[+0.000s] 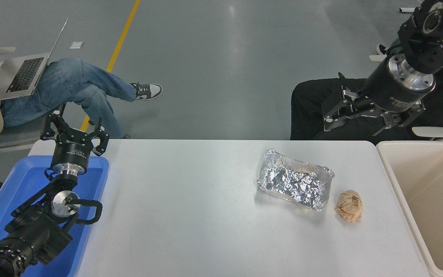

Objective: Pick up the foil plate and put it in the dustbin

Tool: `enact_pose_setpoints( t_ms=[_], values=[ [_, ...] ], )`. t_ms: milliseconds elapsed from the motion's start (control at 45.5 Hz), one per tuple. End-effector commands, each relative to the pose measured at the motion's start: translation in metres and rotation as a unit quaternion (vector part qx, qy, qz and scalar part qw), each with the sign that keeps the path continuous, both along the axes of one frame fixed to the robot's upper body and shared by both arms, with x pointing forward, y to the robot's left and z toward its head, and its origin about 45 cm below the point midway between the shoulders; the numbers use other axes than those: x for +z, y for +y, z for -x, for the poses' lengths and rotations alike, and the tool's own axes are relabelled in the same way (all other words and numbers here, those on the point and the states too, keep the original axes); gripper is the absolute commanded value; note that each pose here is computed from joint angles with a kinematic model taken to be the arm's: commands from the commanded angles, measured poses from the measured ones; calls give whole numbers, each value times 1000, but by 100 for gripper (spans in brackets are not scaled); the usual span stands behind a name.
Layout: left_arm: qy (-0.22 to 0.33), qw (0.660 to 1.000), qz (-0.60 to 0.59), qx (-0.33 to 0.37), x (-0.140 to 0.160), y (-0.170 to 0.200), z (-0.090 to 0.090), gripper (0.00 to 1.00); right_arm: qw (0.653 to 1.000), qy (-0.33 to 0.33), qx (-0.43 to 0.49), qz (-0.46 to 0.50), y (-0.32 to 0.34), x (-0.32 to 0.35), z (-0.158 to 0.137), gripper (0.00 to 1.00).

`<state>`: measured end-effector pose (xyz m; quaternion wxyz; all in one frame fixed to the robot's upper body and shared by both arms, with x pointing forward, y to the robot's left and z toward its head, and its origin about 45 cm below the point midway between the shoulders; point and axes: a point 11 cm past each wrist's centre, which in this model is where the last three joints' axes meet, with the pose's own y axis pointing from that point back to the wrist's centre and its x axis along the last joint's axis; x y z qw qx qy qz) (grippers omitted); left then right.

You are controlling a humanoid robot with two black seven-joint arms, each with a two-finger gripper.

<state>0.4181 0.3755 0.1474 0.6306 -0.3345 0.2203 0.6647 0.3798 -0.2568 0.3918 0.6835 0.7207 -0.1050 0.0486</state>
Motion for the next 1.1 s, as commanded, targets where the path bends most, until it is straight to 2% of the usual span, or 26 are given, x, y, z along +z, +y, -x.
enact_pose_setpoints(
  t_ms=[0, 374, 879, 989, 1077],
  values=[
    [0, 1000, 1, 0, 0, 0, 0, 99, 1000, 4, -1, 0, -1, -3, 1, 100],
    [0, 1000, 1, 0, 0, 0, 0, 99, 1000, 6, -10, 8, -9, -5, 1, 100],
    [0, 1000, 0, 1, 0, 0, 0, 99, 998, 51, -26, -8, -14, -50, 5, 100],
    [-1, 1000, 0, 0, 0, 0, 0, 99, 999, -1, -43, -8, -20, -77, -6, 100],
    [0, 1000, 0, 1, 0, 0, 0, 99, 999, -13, -50, -16, -17, -106, -6, 100]
  ],
)
